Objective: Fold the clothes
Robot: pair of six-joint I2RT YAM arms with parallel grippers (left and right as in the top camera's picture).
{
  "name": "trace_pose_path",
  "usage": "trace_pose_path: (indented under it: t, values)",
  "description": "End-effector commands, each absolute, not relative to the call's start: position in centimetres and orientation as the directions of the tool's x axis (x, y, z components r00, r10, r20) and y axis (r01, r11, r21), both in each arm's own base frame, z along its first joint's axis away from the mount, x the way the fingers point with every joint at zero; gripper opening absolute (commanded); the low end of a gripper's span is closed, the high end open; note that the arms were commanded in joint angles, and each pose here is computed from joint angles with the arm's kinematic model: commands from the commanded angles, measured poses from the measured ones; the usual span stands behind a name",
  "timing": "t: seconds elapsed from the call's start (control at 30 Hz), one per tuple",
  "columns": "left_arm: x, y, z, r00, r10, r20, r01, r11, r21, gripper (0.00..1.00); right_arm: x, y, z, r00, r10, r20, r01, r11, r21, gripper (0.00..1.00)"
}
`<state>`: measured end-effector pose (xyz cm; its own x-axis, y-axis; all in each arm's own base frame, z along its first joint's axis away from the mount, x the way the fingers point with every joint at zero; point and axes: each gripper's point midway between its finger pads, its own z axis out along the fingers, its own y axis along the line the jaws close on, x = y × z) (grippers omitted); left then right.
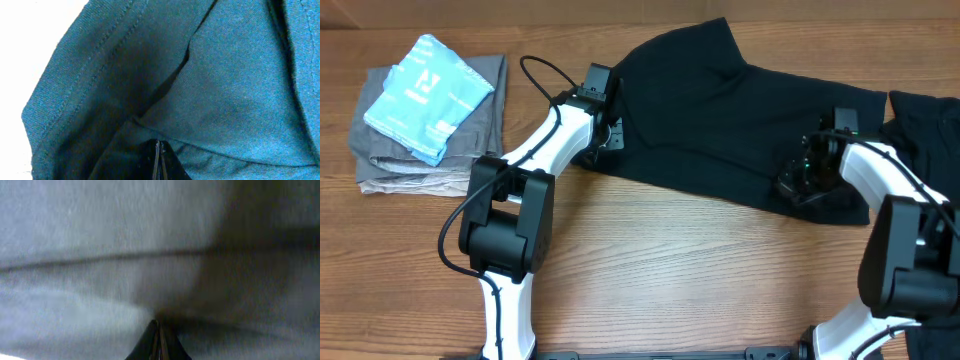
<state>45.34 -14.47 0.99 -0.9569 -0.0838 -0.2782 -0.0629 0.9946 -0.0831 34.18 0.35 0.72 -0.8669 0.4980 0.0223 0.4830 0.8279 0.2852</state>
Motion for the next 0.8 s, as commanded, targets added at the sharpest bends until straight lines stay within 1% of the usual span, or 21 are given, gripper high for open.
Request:
trace_pose_path:
  t: [0.0,0.27,0.47,0.67,0.73,0.77]
  values:
    - [45.5,-14.3,0.3,-0.958,-0.102,-0.268,-0.082,0.993,-0.088,0.04,34.3,-1.3,-0.3,-0.849,0.528,-0.018,0.515,0.835,0.193,0.04]
    - [45.6,-14.2,0.4,-0.957,-0.103,-0.271,-0.084,0.993,-0.082,0.04,35.2,-2.2,-0.3,-0.830,0.553,-0.071,0.536,0.826,0.173,0.04]
    - [45.6,-14.2,0.3,-0.957,-0.103,-0.270,-0.084,0.993,-0.081,0.04,38.0,-2.8,0.3,-0.811,0.557,-0.181,0.520,0.827,0.215,0.04]
    - [45.6,-14.2,0.3,-0.957,-0.103,-0.270,-0.084,0.993,-0.081,0.04,40.0,-4.9,0.9,-0.774,0.554,-0.307,0.531,0.831,0.162,0.04]
    - [45.6,-14.2,0.3,-0.957,-0.103,-0.270,-0.084,0.993,-0.081,0.04,40.7,-5.5,1.2,-0.758,0.553,-0.346,0.536,0.830,0.153,0.06]
    - [45.6,-14.2,0.4,-0.957,-0.103,-0.271,-0.084,0.993,-0.081,0.04,41.7,-5.7,1.7,-0.740,0.550,-0.387,0.530,0.831,0.169,0.19]
